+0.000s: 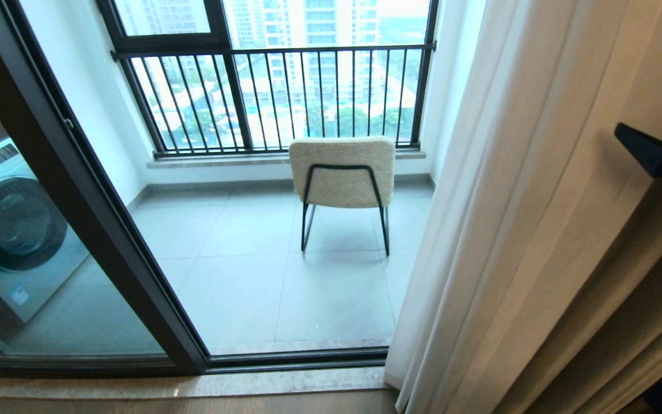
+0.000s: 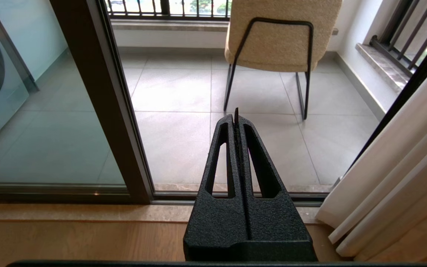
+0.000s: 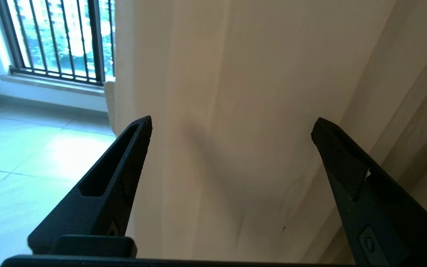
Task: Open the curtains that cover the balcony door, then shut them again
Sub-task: Close the inner curtains on both sides
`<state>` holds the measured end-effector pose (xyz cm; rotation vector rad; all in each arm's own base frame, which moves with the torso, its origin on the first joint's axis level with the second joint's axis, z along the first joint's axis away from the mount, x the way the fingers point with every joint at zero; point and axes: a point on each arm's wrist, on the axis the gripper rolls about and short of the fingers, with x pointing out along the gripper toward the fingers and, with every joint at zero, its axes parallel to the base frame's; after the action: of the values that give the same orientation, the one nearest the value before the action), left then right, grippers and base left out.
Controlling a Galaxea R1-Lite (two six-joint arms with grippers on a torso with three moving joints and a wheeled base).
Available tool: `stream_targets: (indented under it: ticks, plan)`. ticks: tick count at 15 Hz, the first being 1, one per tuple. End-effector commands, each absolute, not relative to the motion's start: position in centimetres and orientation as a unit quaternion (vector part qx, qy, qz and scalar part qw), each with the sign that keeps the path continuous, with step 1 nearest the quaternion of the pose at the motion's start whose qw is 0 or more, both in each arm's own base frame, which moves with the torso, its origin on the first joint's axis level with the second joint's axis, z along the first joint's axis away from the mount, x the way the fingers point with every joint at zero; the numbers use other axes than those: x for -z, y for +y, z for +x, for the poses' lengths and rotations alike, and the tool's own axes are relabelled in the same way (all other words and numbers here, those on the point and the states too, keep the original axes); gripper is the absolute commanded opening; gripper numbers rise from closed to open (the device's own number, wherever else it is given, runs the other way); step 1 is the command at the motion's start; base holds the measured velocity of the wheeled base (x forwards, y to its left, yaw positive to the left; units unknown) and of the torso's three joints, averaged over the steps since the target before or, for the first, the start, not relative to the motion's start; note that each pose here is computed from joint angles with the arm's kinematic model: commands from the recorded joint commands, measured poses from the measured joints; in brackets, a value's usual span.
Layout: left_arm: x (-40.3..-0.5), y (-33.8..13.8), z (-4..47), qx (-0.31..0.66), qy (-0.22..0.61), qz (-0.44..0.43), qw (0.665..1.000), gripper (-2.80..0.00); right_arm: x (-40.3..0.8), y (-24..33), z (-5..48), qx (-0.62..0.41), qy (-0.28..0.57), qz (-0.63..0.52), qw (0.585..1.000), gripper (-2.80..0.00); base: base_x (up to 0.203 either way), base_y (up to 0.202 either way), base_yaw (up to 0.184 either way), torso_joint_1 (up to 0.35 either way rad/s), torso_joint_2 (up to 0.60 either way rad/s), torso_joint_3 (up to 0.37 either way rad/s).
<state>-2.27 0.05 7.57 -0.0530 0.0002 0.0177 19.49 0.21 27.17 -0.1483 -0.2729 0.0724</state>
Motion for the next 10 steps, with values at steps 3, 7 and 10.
stream_targets:
  ticks: [3, 7, 10]
  plan:
    - [-7.57, 0.05, -2.27, -0.008, 0.0, -0.027, 1.0, -2.8, -27.46, -0.71, 20.91, -0.02, -0.132, -0.063, 0.989, 0.0, 0.0, 0.0, 0.0, 0.0, 0.0, 0.0]
    - [-7.57, 0.05, -2.27, -0.01, 0.0, -0.027, 1.0, -2.8, -27.65, -0.69, 20.96, -0.033, -0.135, -0.028, 0.99, 0.0, 0.0, 0.0, 0.0, 0.0, 0.0, 0.0]
    - [-7.57, 0.05, -2.27, -0.009, 0.0, -0.027, 1.0, -2.8, -27.68, -0.59, 20.95, -0.059, -0.135, -0.023, 0.989, 0.0, 0.0, 0.0, 0.0, 0.0, 0.0, 0.0]
